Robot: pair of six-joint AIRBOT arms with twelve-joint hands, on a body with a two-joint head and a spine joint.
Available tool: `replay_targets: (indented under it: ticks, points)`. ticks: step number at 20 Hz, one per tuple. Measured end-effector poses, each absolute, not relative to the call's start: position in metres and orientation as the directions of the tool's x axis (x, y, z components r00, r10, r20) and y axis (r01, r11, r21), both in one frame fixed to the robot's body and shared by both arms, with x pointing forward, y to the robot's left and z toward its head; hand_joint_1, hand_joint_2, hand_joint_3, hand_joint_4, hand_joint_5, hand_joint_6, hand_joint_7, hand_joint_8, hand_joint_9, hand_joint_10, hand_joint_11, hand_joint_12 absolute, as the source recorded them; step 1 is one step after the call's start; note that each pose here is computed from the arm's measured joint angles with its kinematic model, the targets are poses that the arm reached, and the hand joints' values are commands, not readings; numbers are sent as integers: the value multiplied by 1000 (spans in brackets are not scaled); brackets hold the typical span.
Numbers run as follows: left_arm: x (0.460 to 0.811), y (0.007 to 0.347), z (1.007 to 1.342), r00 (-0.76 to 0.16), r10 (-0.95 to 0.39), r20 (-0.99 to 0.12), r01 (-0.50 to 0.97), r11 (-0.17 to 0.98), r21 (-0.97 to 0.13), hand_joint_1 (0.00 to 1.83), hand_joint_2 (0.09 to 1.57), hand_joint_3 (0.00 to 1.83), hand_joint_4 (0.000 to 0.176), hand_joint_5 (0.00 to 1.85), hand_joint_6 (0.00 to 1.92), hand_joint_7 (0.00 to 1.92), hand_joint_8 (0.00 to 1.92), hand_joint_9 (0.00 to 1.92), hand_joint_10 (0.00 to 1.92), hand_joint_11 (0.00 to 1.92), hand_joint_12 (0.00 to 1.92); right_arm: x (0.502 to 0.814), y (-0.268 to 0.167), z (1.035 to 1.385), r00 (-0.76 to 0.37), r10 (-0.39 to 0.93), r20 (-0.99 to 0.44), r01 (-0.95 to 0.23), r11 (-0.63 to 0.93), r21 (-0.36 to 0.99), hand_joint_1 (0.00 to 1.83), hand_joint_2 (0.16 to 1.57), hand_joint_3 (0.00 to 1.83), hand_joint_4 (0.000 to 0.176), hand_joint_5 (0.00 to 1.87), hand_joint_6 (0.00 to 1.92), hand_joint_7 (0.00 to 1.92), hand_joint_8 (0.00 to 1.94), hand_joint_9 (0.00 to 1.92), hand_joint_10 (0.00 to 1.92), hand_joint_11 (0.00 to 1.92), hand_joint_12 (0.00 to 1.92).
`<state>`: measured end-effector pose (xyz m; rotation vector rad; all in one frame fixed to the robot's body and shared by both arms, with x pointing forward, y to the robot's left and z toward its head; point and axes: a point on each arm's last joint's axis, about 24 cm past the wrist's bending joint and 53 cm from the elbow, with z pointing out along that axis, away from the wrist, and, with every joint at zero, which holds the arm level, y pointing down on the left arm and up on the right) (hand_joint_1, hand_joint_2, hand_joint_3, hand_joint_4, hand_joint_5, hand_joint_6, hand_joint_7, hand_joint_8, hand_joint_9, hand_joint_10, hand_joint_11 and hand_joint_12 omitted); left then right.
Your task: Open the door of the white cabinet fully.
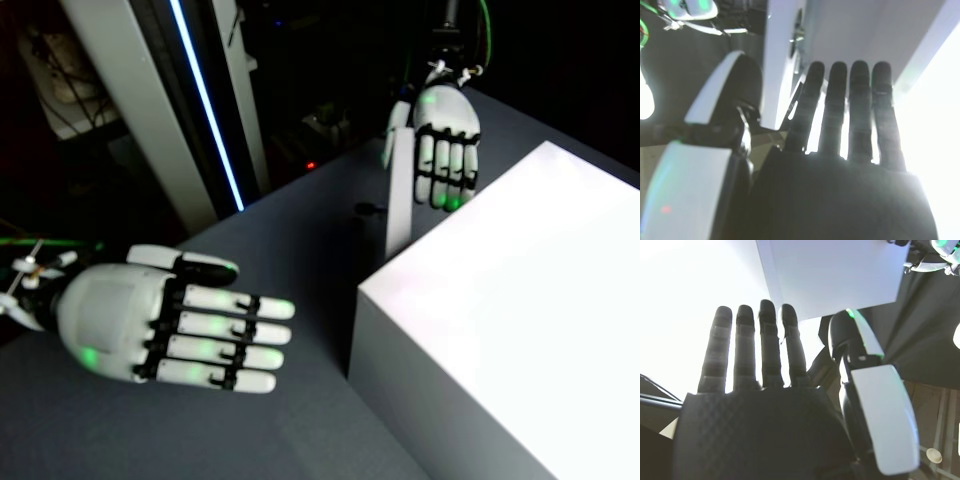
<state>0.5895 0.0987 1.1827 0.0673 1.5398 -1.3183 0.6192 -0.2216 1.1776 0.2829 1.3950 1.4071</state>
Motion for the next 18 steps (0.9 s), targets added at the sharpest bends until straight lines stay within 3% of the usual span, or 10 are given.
replay_targets:
  ticks: [2, 11, 14, 16, 18]
  points:
    - [587, 95, 1184, -446, -540, -713, 630, 377, -679, 255, 1493, 0, 0, 141, 6, 165, 6, 177, 2, 0, 578, 619, -221, 1177, -392, 778, -492, -499, 269, 824, 468, 1389, 3, 0, 332, 0, 309, 0, 194, 0, 142, 19]
    - [576, 63, 1194, -468, -502, -727, 690, 307, -656, 261, 1489, 2, 0, 143, 0, 129, 0, 182, 0, 77, 399, 619, -221, 1177, -392, 779, -490, -496, 270, 825, 477, 1388, 1, 0, 343, 2, 329, 3, 207, 2, 151, 15]
    - [579, 55, 1192, -474, -488, -733, 692, 308, -653, 291, 1494, 1, 0, 126, 0, 118, 1, 167, 1, 62, 397, 619, -221, 1177, -394, 778, -490, -496, 269, 826, 462, 1380, 0, 0, 345, 2, 327, 1, 206, 1, 157, 15]
    - [577, 51, 1195, -471, -474, -744, 706, 303, -640, 339, 1478, 1, 0, 145, 0, 144, 0, 193, 0, 30, 541, 619, -221, 1177, -394, 778, -489, -496, 268, 826, 461, 1384, 0, 0, 346, 2, 331, 2, 213, 3, 157, 14]
    - [578, 47, 1198, -475, -474, -741, 712, 288, -641, 353, 1460, 0, 0, 172, 6, 174, 6, 203, 5, 14, 561, 619, -221, 1177, -395, 778, -488, -496, 267, 827, 484, 1378, 0, 0, 354, 4, 332, 1, 214, 2, 156, 12]
